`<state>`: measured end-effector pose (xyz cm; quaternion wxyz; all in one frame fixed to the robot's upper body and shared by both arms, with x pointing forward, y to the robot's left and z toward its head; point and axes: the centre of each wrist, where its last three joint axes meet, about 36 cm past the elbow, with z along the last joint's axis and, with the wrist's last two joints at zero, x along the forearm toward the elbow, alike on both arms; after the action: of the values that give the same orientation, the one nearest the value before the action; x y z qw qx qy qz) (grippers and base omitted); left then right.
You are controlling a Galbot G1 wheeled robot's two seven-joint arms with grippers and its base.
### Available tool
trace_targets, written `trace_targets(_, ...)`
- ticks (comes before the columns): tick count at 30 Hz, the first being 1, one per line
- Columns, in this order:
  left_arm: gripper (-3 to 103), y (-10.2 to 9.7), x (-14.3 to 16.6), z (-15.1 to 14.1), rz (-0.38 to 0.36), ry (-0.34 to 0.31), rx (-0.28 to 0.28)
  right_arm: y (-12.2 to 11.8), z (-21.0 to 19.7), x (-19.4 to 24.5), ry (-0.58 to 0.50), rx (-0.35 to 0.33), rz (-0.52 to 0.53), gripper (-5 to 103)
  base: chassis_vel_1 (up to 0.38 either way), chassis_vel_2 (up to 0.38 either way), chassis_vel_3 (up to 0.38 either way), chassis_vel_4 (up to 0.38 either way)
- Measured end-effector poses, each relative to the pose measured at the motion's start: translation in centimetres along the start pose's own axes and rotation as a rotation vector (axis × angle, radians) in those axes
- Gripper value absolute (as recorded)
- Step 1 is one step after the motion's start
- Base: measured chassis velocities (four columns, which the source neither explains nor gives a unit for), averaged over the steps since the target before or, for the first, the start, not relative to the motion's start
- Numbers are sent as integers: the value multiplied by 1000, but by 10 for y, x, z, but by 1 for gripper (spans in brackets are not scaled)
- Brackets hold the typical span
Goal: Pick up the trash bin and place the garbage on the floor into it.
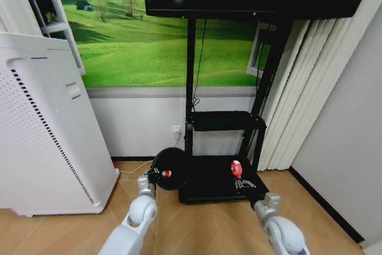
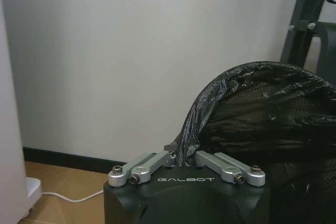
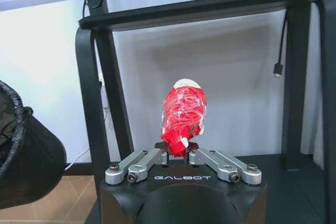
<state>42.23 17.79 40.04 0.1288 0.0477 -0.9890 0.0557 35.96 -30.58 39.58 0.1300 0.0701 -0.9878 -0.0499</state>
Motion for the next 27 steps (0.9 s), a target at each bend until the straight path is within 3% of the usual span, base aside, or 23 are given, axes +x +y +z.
trace_targets(13,3,15,4,-8,-18,-17,12,27,-14,-9,19,34,-32,14,16,-17,-14,20)
trace_targets(27,3,17,2,-6,-24,-16,10,32,-5,-5,31,63,-34,13,188,-184,-206,191)
